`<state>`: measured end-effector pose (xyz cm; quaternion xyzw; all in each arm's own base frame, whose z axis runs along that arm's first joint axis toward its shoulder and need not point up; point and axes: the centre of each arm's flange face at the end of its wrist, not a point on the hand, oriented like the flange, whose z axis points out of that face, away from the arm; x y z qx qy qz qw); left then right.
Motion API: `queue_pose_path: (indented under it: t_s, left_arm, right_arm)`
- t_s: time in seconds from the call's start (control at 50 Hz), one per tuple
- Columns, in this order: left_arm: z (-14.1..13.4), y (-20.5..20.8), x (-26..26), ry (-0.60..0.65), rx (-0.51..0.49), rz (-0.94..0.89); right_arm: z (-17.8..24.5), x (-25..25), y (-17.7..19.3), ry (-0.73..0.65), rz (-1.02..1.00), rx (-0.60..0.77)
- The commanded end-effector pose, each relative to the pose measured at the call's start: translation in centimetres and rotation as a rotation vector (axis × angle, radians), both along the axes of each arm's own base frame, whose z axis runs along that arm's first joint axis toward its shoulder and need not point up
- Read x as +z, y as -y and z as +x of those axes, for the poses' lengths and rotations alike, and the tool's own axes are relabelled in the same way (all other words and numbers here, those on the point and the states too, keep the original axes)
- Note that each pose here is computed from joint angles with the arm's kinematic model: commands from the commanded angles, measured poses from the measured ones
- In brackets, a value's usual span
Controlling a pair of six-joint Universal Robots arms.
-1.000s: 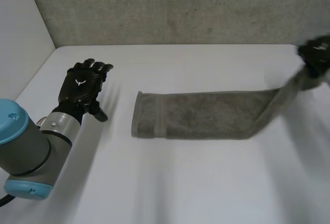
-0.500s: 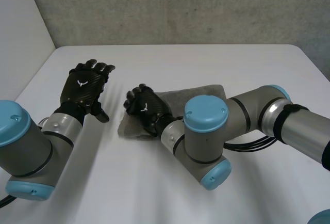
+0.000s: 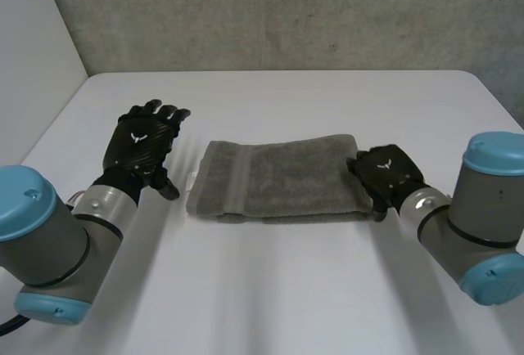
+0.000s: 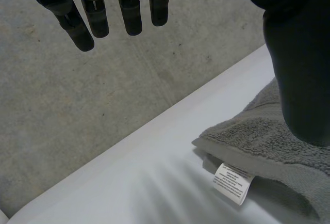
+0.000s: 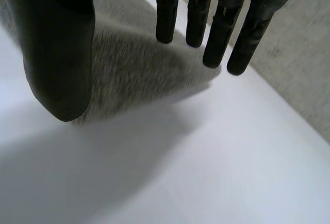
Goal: Fold the towel.
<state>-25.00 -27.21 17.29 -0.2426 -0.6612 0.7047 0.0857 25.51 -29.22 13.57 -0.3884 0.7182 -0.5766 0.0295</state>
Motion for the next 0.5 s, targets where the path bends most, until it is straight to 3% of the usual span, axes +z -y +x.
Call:
queue_pose_path:
  t_s: [0.02,0.12,0.28,0.5]
  left_arm:
    - [-0.3,-0.3,-0.1,0.0,-0.012,-0.006]
    - [-0.3,-0.3,-0.1,-0.002,-0.012,-0.011]
    - [-0.4,-0.3,-0.1,-0.001,-0.014,-0.009]
    - [-0.4,-0.4,-0.1,-0.002,-0.017,-0.011]
  right_arm:
    - [-0.5,-2.4,0.8,0.019,0.063,0.013]
    - [-0.4,-2.8,0.8,0.037,0.084,0.007]
    - [-0.3,-1.6,0.4,0.188,0.148,-0.042]
    - [-0.3,-0.2,0.3,0.226,0.122,-0.049]
